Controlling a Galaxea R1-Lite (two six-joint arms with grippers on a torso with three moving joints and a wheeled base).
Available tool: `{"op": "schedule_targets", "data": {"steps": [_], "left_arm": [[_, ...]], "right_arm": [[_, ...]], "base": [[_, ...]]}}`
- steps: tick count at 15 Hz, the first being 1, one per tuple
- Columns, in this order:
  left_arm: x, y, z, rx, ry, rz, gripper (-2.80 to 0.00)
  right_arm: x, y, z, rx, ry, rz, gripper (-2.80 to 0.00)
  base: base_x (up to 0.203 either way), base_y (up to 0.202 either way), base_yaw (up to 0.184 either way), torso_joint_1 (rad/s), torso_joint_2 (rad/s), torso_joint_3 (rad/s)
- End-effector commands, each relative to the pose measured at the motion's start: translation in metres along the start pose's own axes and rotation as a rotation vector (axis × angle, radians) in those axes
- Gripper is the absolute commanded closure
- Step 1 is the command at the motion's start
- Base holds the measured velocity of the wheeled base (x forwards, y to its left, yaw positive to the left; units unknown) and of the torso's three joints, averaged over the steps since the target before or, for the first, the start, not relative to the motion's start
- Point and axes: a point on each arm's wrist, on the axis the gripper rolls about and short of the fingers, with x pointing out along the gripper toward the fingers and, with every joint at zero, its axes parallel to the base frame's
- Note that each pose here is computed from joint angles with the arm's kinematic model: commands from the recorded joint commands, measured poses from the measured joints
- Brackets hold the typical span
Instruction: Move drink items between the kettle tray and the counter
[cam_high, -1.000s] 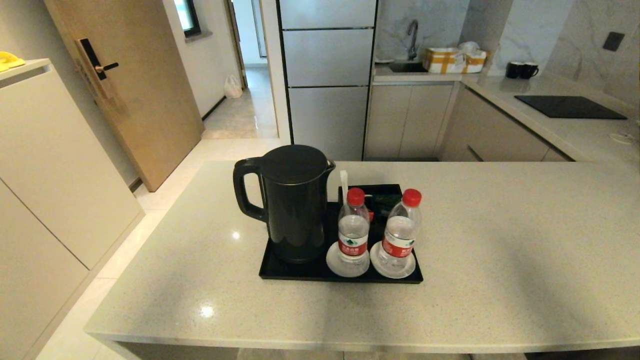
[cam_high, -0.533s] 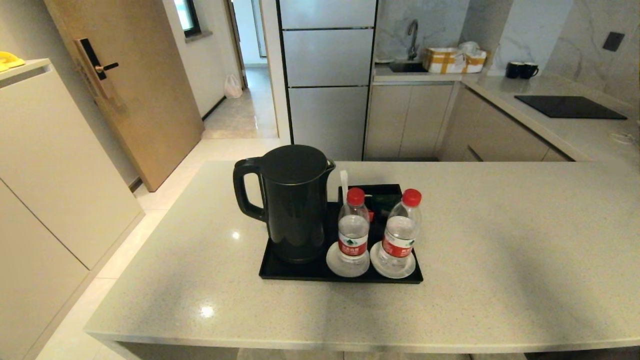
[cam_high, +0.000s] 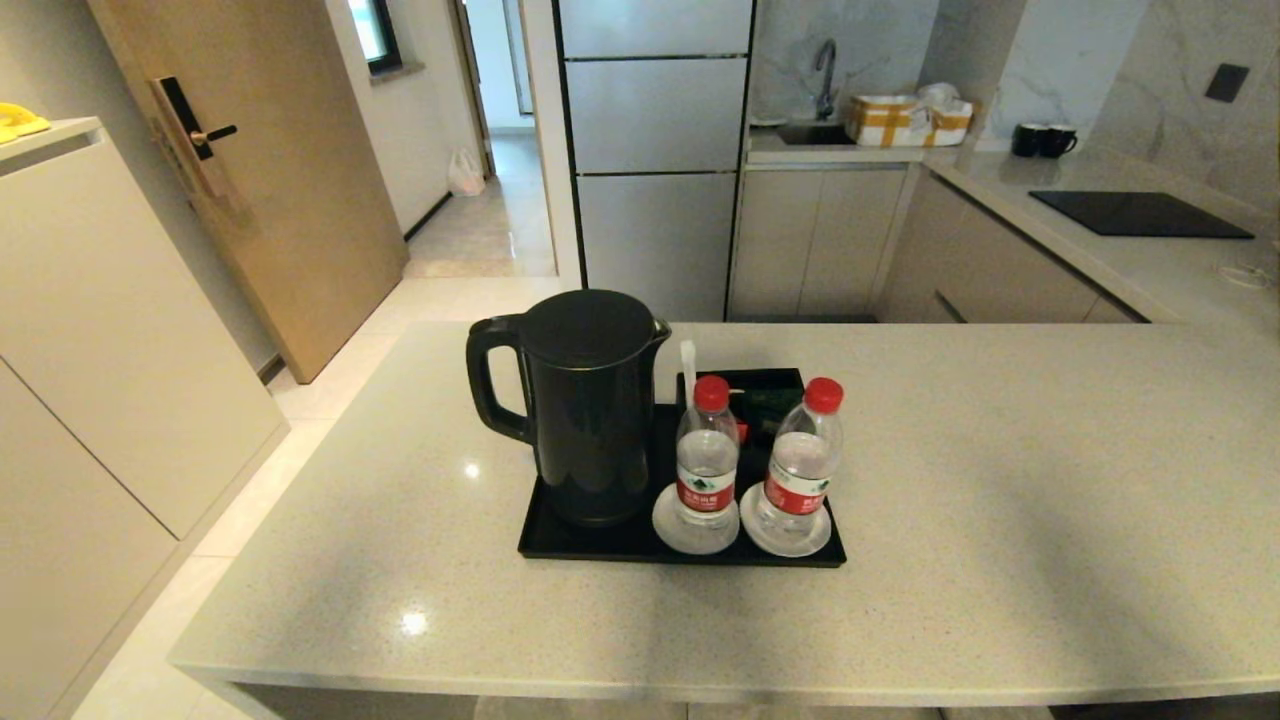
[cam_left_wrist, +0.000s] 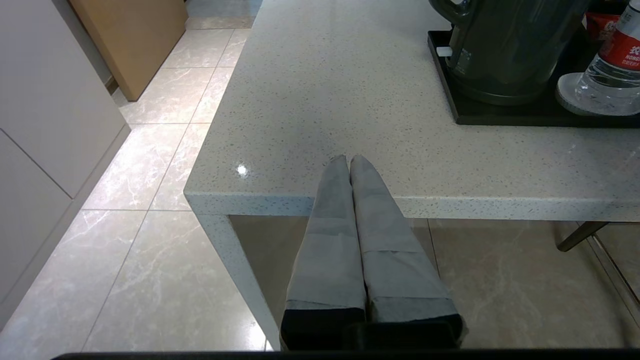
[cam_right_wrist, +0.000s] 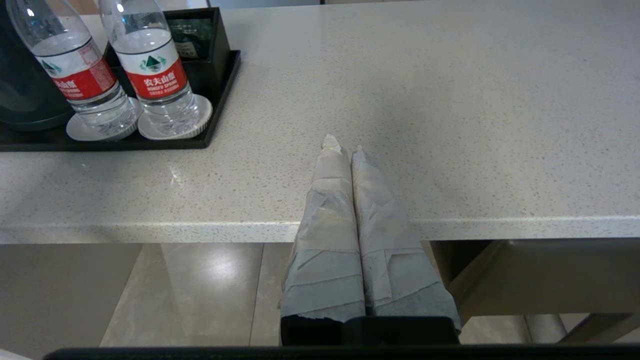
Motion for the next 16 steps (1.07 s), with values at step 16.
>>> {"op": "schedule_targets", "data": {"steps": [16], "left_arm": [[0.0002,0.0,-0.0004,0.0,0.003,0.0,0.0]], "right_arm": [[0.0001,0.0,-0.0001,0.002,0.002,0.0,0.0]], "base": [[0.0,0.0,0.0,0.0,0.0,0.0]]}}
